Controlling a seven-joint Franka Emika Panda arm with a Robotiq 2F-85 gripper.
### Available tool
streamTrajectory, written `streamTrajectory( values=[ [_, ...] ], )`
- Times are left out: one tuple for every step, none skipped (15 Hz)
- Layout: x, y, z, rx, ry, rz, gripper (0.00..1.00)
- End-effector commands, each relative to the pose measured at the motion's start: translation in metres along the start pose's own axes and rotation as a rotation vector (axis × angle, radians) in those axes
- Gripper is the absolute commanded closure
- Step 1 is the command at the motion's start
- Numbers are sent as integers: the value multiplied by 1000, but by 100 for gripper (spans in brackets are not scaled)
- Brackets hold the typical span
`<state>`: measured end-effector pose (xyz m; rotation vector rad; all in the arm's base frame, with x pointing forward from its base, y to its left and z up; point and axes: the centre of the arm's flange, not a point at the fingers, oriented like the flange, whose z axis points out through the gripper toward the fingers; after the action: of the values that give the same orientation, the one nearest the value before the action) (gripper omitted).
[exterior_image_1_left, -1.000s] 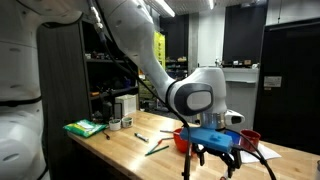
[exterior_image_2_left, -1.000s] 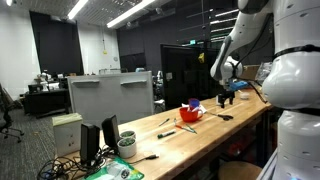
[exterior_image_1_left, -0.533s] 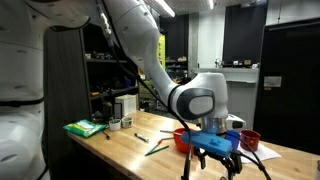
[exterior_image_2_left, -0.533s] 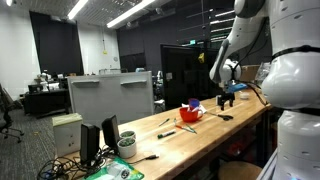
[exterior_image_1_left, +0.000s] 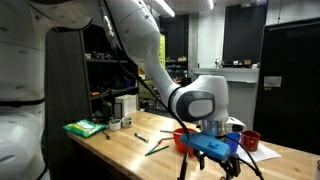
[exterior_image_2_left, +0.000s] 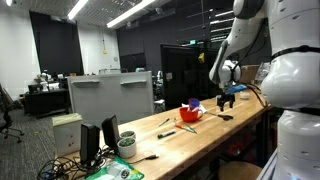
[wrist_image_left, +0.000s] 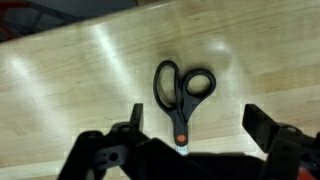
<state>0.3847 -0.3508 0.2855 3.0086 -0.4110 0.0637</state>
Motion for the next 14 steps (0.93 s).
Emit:
streamTrajectory(
  values=[
    [0,0,0,0,0,-1,0],
    [0,-1,0,0,0,-1,0],
    [0,-1,0,0,0,-2,0],
    [0,-1,0,0,0,-2,0],
    [1,-1,3,2,-5,-3,0],
    [1,-2,6,0,-10,-2,0],
    [1,-2,8,-2,-13,-3,0],
    [1,-2,11,-4,-18,-4,0],
    [1,-1,14,-4,-22,-5,0],
    [1,-1,17,-4,-29,-5,0],
    [2,0,19,-3,-35,-5,0],
    [1,0,22,-4,-40,-5,0],
    [2,1,24,-5,-45,-4,0],
    [2,2,27,-5,-50,-3,0]
  ],
)
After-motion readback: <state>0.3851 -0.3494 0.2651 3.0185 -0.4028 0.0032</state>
